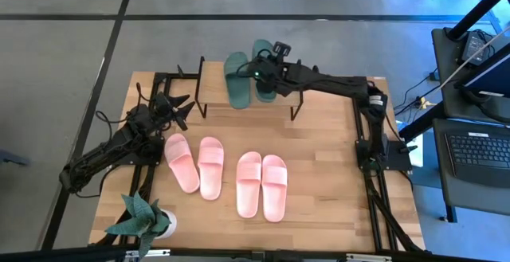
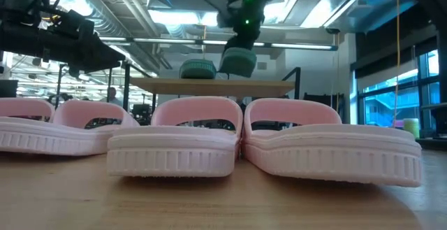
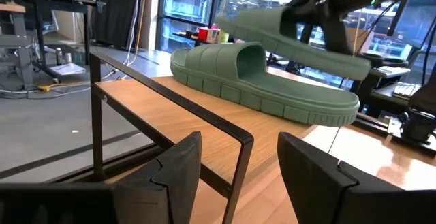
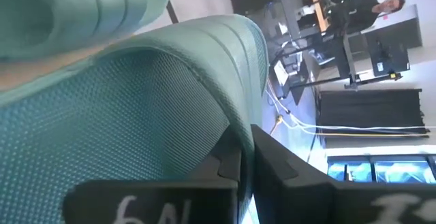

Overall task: Pick and place slides into the shelf
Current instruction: Put the green slipper on the shelf

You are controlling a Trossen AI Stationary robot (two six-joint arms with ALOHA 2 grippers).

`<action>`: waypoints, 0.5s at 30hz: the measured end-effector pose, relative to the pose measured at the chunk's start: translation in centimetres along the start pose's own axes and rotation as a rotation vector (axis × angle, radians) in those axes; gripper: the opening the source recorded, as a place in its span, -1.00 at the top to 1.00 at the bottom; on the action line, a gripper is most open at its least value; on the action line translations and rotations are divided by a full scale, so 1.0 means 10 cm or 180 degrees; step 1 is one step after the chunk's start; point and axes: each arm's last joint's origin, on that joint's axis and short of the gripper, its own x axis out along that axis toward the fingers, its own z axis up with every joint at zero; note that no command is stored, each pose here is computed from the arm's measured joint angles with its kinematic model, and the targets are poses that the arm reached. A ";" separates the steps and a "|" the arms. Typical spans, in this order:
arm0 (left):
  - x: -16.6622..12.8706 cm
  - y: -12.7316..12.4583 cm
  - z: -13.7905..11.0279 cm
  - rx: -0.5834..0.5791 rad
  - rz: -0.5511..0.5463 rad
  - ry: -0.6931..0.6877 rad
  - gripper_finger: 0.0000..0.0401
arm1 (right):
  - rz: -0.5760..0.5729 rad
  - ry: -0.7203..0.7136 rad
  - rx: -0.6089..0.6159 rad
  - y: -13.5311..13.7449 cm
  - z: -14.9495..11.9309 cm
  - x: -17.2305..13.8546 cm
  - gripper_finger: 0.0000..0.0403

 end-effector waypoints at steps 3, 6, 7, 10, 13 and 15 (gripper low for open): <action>0.00 0.00 0.00 0.0000 0.0001 0.0000 0.07 | -0.0016 0.0009 0.0075 0.01 0.00 0.05 0.92; 0.00 0.00 0.00 0.0000 0.0001 0.0000 0.07 | -0.0035 0.0012 0.0117 0.00 0.00 0.08 0.92; 0.00 0.00 0.00 0.0000 0.0000 0.0000 0.07 | -0.0039 0.0013 0.0139 0.01 0.01 0.08 0.92; 0.00 0.00 0.00 0.0000 0.0000 0.0000 0.07 | -0.0028 0.0031 0.0219 0.01 0.00 0.10 0.92; 0.00 0.00 0.00 -0.0001 0.0001 -0.0001 0.07 | -0.0015 0.0026 0.0245 0.01 0.00 0.10 0.92; 0.00 0.00 0.00 -0.0001 0.0001 -0.0001 0.07 | -0.0006 0.0029 0.0260 0.01 -0.01 0.10 0.92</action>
